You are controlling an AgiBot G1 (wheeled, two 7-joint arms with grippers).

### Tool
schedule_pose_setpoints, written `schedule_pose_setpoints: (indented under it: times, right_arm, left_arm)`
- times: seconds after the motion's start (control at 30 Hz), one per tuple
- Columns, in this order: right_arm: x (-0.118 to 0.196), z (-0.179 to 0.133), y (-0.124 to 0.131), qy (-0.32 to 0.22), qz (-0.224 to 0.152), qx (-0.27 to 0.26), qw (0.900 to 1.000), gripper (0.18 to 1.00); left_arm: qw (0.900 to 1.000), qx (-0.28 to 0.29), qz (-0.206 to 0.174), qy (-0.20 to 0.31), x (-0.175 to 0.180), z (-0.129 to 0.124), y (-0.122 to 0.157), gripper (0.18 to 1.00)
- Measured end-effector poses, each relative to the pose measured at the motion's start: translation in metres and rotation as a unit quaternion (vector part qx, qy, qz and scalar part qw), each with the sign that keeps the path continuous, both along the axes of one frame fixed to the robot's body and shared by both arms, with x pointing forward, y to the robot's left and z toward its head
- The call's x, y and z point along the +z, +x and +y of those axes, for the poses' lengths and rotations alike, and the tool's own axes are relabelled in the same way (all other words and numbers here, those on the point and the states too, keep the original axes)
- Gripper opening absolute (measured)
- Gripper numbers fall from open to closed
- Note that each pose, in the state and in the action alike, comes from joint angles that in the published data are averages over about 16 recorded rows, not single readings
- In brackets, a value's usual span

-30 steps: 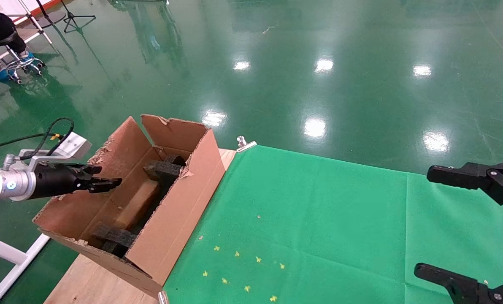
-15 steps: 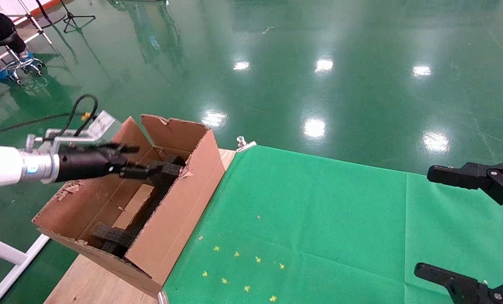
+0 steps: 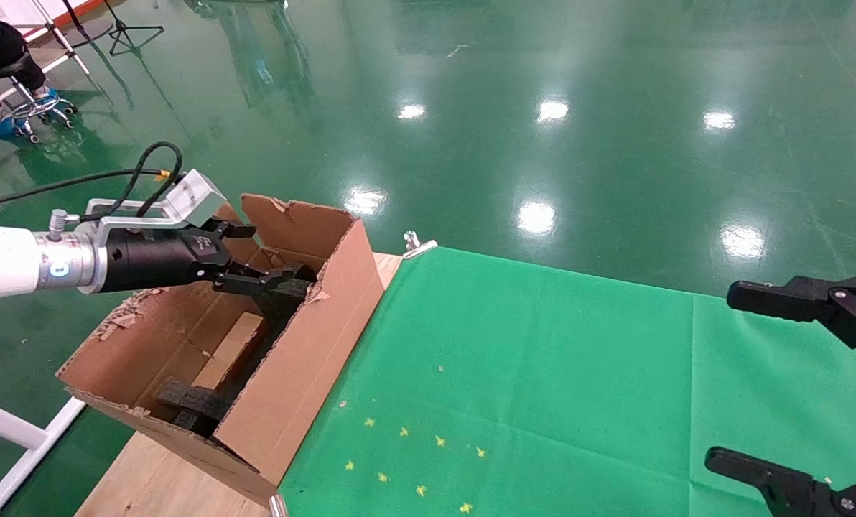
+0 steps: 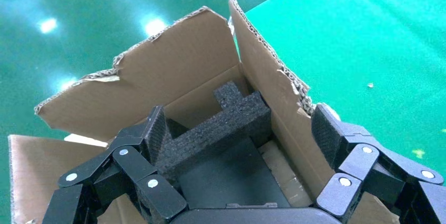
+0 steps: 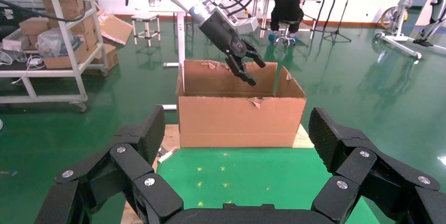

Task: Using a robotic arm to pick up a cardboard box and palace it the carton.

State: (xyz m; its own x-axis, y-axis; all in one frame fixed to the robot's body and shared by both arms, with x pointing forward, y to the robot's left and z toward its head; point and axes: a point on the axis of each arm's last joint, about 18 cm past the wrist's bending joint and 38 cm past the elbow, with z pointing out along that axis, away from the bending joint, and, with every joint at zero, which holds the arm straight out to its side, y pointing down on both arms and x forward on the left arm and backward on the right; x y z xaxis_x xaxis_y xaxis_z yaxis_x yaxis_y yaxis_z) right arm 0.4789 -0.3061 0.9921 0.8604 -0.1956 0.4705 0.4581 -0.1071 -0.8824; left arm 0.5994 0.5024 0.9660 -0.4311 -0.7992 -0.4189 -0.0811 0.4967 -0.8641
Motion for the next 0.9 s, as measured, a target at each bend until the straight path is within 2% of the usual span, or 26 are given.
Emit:
schedule_pose_setpoints:
  times: [0.47, 0.9]
  right_arm:
    - [0.000, 0.000, 0.000, 0.000, 0.000, 0.000, 1.000, 1.001]
    - [0.000, 0.000, 0.000, 0.000, 0.000, 0.000, 1.000, 1.001]
  left_arm:
    - [0.9943, -0.102, -0.026, -0.021, 0.008, -0.052, -0.009, 1.001]
    - [0.9751, -0.212, -0.051, -0.042, 0.016, -0.104, -0.030, 1.001]
